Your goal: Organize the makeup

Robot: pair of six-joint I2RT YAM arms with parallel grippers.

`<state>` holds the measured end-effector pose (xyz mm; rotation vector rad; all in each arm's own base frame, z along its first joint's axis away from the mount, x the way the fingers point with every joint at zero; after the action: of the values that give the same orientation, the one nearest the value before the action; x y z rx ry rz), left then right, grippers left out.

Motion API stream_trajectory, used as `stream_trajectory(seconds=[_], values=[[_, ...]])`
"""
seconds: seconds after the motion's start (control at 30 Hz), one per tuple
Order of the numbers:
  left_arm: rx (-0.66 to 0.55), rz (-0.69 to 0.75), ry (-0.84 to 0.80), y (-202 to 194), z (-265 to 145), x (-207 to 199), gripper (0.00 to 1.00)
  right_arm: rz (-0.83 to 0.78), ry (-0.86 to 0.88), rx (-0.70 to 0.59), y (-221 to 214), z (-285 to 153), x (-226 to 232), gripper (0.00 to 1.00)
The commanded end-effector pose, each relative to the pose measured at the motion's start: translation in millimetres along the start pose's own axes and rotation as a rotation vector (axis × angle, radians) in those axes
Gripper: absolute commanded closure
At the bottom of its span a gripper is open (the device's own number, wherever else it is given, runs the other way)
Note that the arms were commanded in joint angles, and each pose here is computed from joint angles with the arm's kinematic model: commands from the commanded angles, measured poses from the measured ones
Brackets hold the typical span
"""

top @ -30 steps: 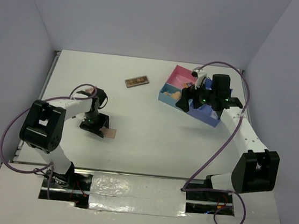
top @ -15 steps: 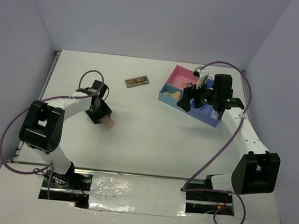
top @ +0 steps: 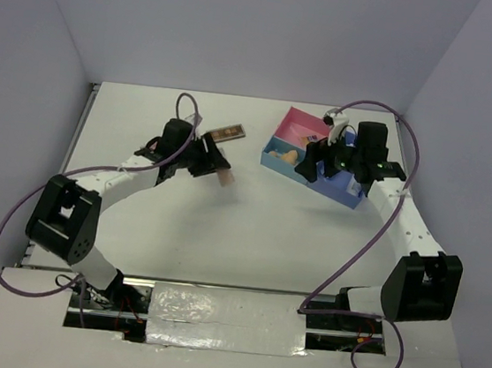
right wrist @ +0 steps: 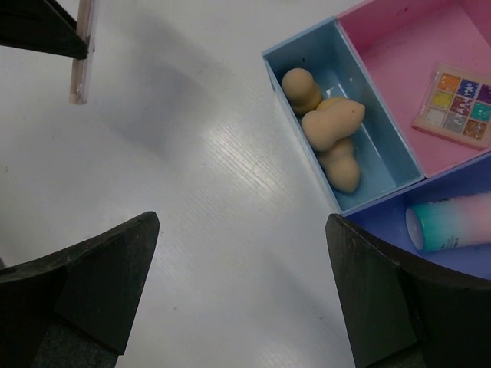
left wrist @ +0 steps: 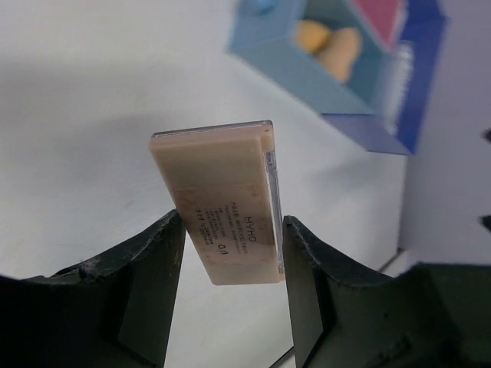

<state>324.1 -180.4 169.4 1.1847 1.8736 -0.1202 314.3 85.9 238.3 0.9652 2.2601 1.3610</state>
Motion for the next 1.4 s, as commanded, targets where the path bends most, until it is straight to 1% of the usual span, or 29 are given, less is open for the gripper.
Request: stream_trajectory(seconds=[0.0,0.1,0.17,0.2,0.23,0.27,0.3,0.33,0.37,0.4,0.43,0.5,0.53,0.57,0.7,0.77,0.8,0.83,0.87,0.9,0.97,1.0,1.07,1.1,1.17,1.2,1.23,1.3,1.37], values=[[-0.038,0.166,-0.408,25.2,2.8,-82.2,1.0,-0.072,-0.048,-0.092,20.7,-18.7,-1.5,0.04],[-0.007,0.2,-0.503,36.1,23.4,-114.3,1.0,-0.066,-0.074,-0.104,23.2,-27.3,-6.3,0.1],[0.017,0.21,-0.566,41.6,44.1,-137.3,1.0,-0.058,-0.061,-0.115,24.7,-30.3,-6.1,0.22],[0.029,0.198,-0.582,43.1,50.8,-143.5,1.0,-0.057,-0.058,-0.121,25.9,-32.6,-7.1,0.38],[0.068,0.186,-0.578,37.5,72.5,-140.4,1.0,-0.049,-0.054,-0.133,27.1,-35.9,-7.4,0.46],[0.056,0.195,-0.621,45.2,74.7,-157.1,1.0,-0.044,-0.056,-0.139,27.8,-37.6,-8.6,0.55],[0.062,0.171,-0.645,46.0,81.0,-163.0,1.0,-0.044,-0.058,-0.142,28.4,-39.3,-9.0,0.69],[0.084,0.144,-0.633,42.0,102.4,-155.7,1.0,-0.047,-0.057,-0.15,30.2,-41.1,-7.6,0.75],[0.079,0.13,-0.664,46.2,106.6,-164.2,1.0,-0.047,-0.061,-0.151,30.4,-42.0,-7.2,0.78],[0.08,0.092,-0.699,47.3,111.3,-169.8,1.0,-0.046,-0.061,-0.151,29.6,-42.1,-6.6,0.79],[0.095,0.065,-0.688,43.2,130.2,-161.4,1.0,-0.047,-0.062,-0.155,30.1,-43.1,-5.8,0.79],[0.083,0.024,-0.727,46.7,139.0,-172.3,1.0,-0.033,-0.086,-0.155,25.6,-47.8,-11.8,0.79],[0.096,0.004,-0.713,41.0,154.2,-166.8,1.0,-0.033,-0.087,-0.157,25.5,-48.5,-11.2,0.78],[0.077,0.002,-0.734,45.8,155.9,-177.2,1.0,-0.034,-0.089,-0.159,25.0,-48.8,-11.3,0.79],[0.08,-0.026,-0.73,41.6,178.8,-187.4,1.0,-0.027,-0.09,-0.159,21.6,-48.8,-11.1,0.78],[0.079,-0.044,-0.7,37.9,190.8,-186.1,1.0,-0.025,-0.084,-0.163,21.3,-48.6,-10.8,0.77],[0.061,-0.061,-0.685,38.0,195.0,-184.8,1.0,-0.022,-0.084,-0.163,20.7,-48.4,-11.1,0.77],[0.056,-0.077,-0.662,36.4,200.8,-180.1,0.98,-0.019,-0.082,-0.163,20.1,-48.4,-11.0,0.77],[0.061,-0.114,-0.596,34.6,206.8,-171.9,0.97,-0.015,-0.08,-0.165,19.8,-47.9,-10.9,0.77],[0.023,-0.142,-0.55,36.6,212.1,-166.6,0.96,-0.013,-0.079,-0.166,19.5,-48.3,-10.6,0.76],[0.012,-0.195,-0.483,33.4,219.9,-154.4,0.95,-0.012,-0.071,-0.167,18.2,-47.4,-9.9,0.76],[0.007,-0.212,-0.459,32.5,222.9,-151.2,0.9,-0.011,-0.07,-0.169,18.2,-47.5,-9.5,0.76],[-0.011,-0.234,-0.432,33.9,229.7,-150.4,0.88,-0.01,-0.066,-0.169,17.3,-47.5,-8.6,0.75],[0.006,-0.248,-0.375,27.8,239.3,-140.3,0.84,-0.011,-0.069,-0.169,17.4,-48.1,-8.9,0.75],[-0.003,-0.256,-0.384,31.0,240.3,-151.3,0.74,-0.011,-0.07,-0.169,17.1,-48.3,-8.7,0.75],[0.008,-0.265,-0.354,27.7,246.8,-145.9,0.63,-0.01,-0.071,-0.169,17.0,-48.5,-9.0,0.75],[0.002,-0.264,-0.374,30.3,244.9,-156.0,0.58,-0.01,-0.071,-0.17,17.0,-48.6,-8.8,0.75],[0.004,-0.271,-0.388,31.1,246.4,-161.7,0.48,-0.011,-0.067,-0.173,16.7,-49.1,-8.1,0.74],[0.009,-0.277,-0.394,31.3,245.9,-163.4,0.41,-0.006,-0.065,-0.173,15.6,-49.0,-7.8,0.74]])
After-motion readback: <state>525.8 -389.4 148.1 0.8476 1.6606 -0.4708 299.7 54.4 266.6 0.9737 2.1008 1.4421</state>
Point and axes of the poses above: each gripper's point midway between its finger pads, its own z axis out along the fingers, its own x axis along the line the jaws close on, y = z × x, the point moved 7 cm from there along -z, back along the fingers, and after that the axes turned 7 degrees about -z, right-handed, at the moved point
